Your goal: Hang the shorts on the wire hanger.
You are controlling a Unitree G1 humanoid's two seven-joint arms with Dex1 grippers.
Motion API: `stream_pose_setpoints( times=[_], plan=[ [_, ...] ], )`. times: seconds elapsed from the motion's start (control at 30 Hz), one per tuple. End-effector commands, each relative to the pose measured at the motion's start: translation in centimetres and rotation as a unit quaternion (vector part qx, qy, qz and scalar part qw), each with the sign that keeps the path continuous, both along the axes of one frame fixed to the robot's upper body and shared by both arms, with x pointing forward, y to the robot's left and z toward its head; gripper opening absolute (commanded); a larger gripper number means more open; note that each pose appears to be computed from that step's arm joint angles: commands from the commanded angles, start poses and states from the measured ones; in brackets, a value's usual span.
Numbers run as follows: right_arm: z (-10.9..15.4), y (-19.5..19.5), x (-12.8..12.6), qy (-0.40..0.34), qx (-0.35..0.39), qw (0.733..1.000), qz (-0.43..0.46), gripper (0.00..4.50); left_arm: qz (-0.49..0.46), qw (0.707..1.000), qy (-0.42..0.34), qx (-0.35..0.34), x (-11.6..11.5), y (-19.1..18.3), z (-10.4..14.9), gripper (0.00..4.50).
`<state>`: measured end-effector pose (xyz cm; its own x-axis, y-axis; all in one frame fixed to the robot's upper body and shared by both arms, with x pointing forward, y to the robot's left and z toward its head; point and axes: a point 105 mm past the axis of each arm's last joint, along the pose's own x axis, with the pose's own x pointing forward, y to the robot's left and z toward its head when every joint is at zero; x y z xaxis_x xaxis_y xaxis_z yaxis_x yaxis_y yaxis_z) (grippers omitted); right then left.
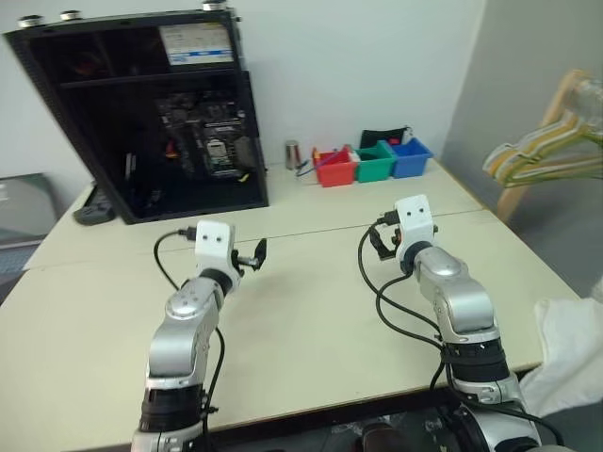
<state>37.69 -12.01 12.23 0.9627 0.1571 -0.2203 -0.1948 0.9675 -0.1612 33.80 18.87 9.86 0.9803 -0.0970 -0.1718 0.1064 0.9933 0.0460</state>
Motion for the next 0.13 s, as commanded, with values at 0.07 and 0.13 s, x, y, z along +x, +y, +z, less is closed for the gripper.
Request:
stream_pose_setpoints(
  times=[0.07,0.13],
  plan=[
    [1.1,0.0,0.0,-0.042,0.003,0.999,0.002,4.48,0.030,0.999,-0.038,-0.024,0.0,0.5,2.0,4.50],
    [0.4,0.2,-0.2,-0.036,0.014,0.999,0.006,4.48,0.048,0.998,-0.029,-0.034,0.0,0.8,1.3,4.50]
  ],
)
